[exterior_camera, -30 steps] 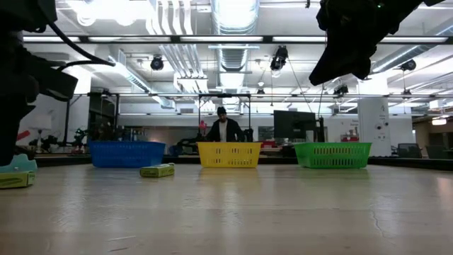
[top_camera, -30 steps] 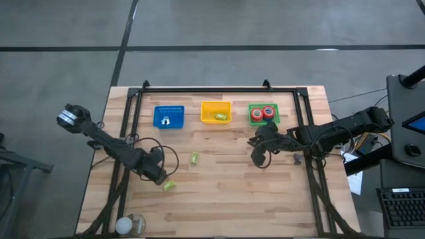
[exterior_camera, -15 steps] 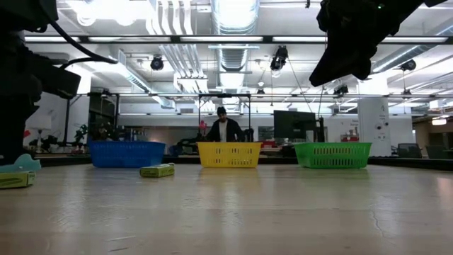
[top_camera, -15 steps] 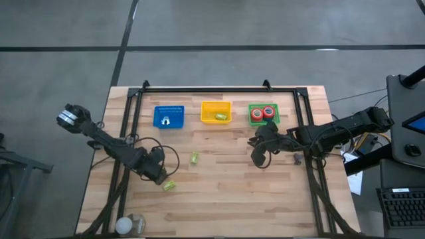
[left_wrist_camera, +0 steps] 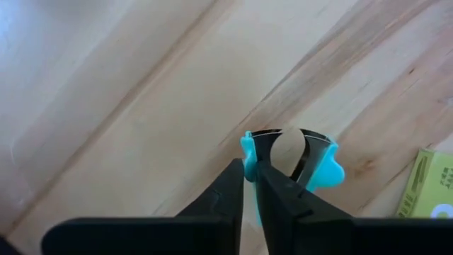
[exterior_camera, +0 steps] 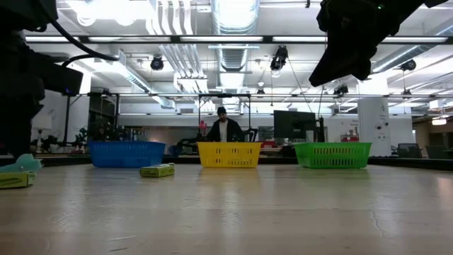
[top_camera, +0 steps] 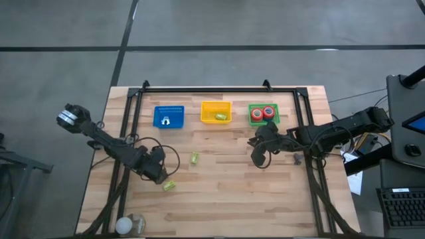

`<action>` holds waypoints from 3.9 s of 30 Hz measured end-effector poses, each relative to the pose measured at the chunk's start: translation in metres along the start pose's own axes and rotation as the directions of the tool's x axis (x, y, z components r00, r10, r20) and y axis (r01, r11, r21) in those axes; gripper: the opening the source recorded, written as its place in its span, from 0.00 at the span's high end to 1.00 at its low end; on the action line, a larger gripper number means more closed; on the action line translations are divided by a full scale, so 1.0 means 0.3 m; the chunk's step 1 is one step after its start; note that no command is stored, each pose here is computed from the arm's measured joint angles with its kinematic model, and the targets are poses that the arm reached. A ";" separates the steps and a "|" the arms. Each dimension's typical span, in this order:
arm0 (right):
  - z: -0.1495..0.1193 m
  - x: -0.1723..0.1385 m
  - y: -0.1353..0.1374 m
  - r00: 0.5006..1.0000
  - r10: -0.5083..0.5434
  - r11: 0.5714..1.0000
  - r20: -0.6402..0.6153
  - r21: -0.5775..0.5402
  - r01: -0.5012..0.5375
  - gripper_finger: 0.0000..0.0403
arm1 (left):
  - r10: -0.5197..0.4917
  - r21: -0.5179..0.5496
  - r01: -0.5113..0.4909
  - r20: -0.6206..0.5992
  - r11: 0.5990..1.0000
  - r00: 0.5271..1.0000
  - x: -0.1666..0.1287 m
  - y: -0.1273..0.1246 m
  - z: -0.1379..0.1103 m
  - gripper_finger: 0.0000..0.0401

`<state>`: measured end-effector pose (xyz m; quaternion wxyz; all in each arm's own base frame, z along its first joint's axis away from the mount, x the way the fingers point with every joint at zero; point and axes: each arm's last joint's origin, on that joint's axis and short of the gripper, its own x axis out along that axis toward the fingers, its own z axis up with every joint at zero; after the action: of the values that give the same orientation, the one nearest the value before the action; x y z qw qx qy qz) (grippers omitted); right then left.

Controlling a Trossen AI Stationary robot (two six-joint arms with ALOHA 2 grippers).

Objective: Pick and place Stapler, Stapler remover, tape
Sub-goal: Put the light blue staple remover into the blue basket

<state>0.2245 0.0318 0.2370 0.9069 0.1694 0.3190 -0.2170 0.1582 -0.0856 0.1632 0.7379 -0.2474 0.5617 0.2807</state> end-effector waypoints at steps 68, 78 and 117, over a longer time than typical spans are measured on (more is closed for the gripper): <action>-0.013 0.012 -0.003 1.000 0.011 1.000 0.013 0.008 -0.011 0.87 | -0.008 0.040 0.000 0.207 0.999 0.978 0.027 0.003 0.013 0.98; -0.012 0.012 -0.002 1.000 0.013 1.000 0.016 0.009 -0.013 0.87 | 0.067 0.021 -0.093 0.551 0.995 0.832 -0.052 -0.005 0.091 0.99; -0.017 0.019 -0.002 0.999 0.025 1.000 0.037 -0.006 -0.025 0.87 | 0.405 -0.258 -0.321 0.420 0.911 0.812 0.009 0.324 0.491 0.97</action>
<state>0.2256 0.0320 0.2292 0.9158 0.1667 0.3006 -0.2077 0.1932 0.0852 0.1920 0.7584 -0.1244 0.3783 0.5160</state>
